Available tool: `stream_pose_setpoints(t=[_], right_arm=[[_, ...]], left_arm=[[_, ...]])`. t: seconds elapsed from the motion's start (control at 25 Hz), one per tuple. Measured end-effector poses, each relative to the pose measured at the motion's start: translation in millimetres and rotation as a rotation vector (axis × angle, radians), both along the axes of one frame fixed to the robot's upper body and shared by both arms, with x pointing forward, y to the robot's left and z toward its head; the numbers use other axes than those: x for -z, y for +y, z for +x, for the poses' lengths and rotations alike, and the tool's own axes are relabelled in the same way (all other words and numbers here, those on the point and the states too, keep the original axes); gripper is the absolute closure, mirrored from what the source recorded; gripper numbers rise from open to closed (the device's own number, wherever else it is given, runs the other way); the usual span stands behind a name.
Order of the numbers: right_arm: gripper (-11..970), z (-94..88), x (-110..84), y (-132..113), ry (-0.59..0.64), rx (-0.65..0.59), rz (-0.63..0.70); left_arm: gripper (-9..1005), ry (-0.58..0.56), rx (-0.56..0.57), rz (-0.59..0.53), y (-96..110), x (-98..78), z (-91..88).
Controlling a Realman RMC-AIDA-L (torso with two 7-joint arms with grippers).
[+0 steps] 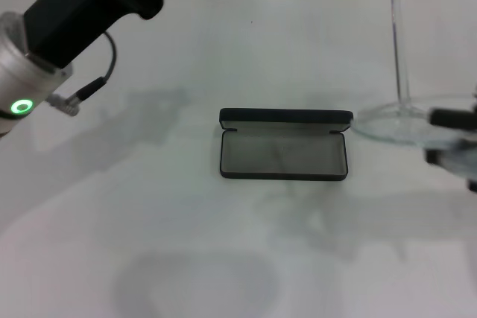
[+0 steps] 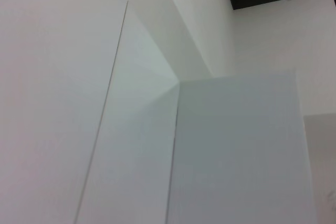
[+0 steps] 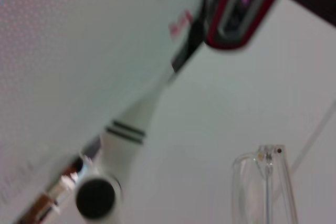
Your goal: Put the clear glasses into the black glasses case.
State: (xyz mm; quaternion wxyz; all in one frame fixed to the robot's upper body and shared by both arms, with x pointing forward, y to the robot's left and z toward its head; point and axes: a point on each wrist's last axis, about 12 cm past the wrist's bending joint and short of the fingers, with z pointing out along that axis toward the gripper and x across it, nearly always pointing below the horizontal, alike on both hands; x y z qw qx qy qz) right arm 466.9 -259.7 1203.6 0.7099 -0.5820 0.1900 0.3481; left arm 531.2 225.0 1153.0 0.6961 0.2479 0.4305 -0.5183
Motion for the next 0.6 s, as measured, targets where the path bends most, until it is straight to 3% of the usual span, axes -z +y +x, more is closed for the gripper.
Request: stream_pose_setpoints(t=[0.16, 0.36, 0.6], right_arm=[[842, 0.1, -3.8, 3.9, -0.027, -0.052, 0.007], [842, 19.1, -4.1, 19.3, -0.001, -0.101, 0.002], [842, 43.1, 1.4, 34.5, 0.068, -0.125, -0.035]], left_arm=[[848, 0.003, 0.062, 0.029, -15.6, -1.6, 7.6], [847, -0.015, 0.17, 0.073, -41.1, -6.8, 12.6], [847, -0.029, 0.229, 0.091, -53.2, -8.7, 10.2]])
